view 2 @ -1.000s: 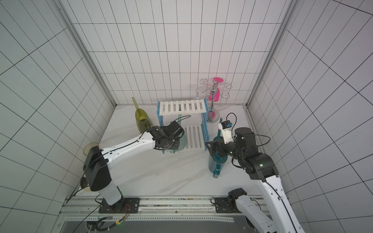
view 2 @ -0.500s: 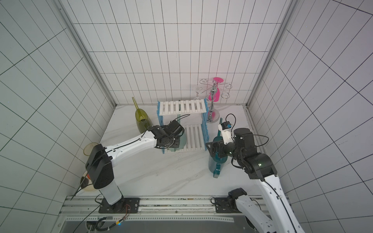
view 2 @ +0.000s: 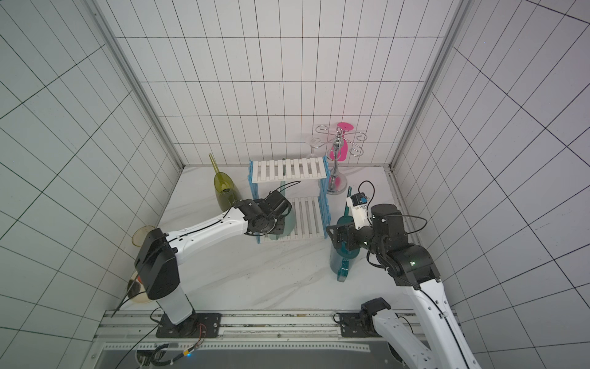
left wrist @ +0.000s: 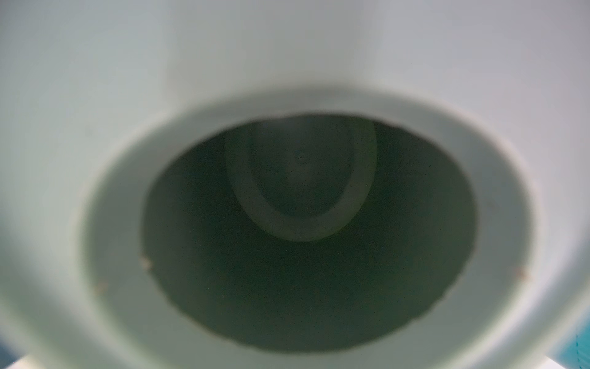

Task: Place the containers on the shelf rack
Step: 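Place the container on the shelf.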

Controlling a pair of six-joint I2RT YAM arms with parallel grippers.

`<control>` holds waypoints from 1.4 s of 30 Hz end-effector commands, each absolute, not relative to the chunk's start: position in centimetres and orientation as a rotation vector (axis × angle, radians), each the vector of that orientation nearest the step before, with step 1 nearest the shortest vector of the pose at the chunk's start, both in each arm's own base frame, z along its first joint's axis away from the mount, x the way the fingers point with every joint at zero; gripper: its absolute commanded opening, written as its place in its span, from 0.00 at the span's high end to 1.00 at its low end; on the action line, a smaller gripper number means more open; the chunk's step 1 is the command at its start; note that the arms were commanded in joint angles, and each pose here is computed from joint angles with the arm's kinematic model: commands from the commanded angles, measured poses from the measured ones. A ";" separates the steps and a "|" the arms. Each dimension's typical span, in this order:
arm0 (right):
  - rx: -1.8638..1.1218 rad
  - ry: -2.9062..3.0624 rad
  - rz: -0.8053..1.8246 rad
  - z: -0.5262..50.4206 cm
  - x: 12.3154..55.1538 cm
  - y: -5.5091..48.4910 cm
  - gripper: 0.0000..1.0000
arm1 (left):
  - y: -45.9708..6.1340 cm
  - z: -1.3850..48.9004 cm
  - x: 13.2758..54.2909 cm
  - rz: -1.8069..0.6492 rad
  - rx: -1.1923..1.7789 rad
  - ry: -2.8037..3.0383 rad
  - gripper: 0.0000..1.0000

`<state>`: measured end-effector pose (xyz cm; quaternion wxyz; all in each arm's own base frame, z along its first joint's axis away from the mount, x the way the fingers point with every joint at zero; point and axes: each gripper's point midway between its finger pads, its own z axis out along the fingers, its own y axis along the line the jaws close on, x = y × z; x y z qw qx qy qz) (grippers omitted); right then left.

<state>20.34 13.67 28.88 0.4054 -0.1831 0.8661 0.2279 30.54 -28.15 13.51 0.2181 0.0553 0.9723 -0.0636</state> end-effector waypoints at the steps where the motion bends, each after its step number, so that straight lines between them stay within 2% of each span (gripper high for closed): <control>1: -0.451 2.173 0.574 29.1 20.4 13.6 0.01 | -28.3 14.4 30.8 -0.213 0.129 2.655 0.72; 11: -0.451 2.172 0.576 29.0 20.3 13.6 0.01 | -28.4 14.4 30.4 -0.217 0.136 2.660 0.61; 13: -0.450 2.173 0.576 29.0 20.3 13.6 0.01 | -28.4 14.5 30.4 -0.215 0.136 2.658 0.56; 23: -0.453 2.174 0.573 28.9 20.3 13.6 0.01 | -28.2 15.3 29.9 -0.213 0.140 2.647 0.55; 25: -0.454 2.177 0.574 28.8 20.3 13.7 0.01 | -28.0 15.7 29.7 -0.209 0.138 2.639 0.51; 34: -0.449 2.168 0.578 29.0 20.1 13.5 0.01 | -26.6 16.6 28.3 -0.201 0.148 2.634 0.46; 38: -0.428 2.164 0.593 29.0 19.9 13.5 0.01 | -25.5 17.1 27.5 -0.195 0.139 2.629 0.42; 42: -0.368 2.200 0.577 28.5 19.2 12.6 0.01 | -24.4 18.3 26.2 -0.198 0.149 2.611 0.31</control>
